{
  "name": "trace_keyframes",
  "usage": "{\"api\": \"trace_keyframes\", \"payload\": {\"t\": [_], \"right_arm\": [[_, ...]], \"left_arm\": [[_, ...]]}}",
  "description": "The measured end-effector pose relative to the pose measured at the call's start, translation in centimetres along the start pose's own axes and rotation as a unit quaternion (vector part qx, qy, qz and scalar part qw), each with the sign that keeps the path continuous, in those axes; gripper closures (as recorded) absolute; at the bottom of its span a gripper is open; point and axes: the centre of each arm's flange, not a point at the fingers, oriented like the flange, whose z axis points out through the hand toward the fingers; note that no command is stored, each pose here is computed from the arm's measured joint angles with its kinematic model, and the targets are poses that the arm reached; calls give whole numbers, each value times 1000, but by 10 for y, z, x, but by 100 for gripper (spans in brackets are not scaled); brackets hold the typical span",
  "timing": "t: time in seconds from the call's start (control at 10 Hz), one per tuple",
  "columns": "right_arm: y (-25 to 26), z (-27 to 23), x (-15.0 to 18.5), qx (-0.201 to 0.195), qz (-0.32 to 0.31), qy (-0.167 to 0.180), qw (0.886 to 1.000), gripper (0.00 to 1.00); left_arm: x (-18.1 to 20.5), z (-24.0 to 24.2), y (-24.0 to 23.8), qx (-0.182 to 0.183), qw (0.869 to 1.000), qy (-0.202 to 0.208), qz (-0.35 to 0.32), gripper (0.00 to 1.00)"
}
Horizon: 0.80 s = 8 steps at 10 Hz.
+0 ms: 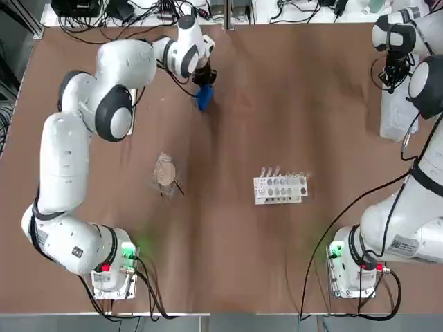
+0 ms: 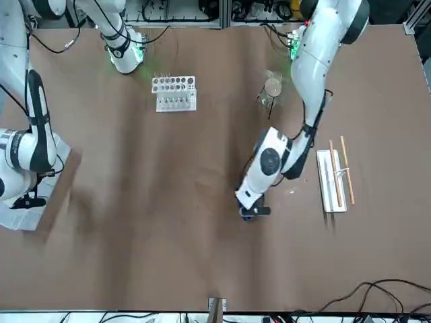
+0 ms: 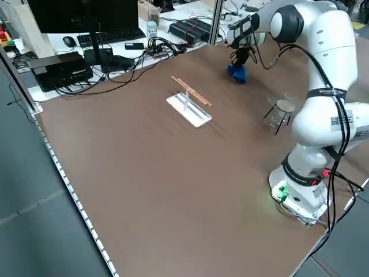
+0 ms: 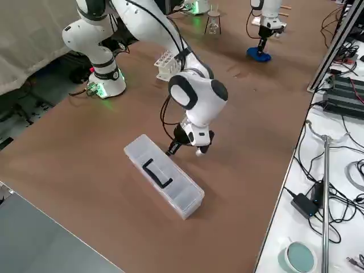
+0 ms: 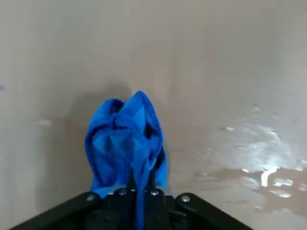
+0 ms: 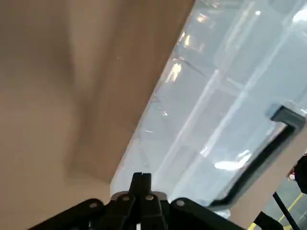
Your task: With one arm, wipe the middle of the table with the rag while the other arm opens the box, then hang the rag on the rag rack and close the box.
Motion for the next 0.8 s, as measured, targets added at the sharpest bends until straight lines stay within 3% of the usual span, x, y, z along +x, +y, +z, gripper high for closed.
{"api": "trace_keyframes", "payload": {"t": [0.5,0.8], "right_arm": [[15,-22,-18,-11,-2,-8,1000,97],[13,-19,-15,6,20,5,1000,97]], "left_arm": [[-51,-18,101,-61,998,-11,-4,93],[-66,-60,159,-106,994,15,-1,93]]}}
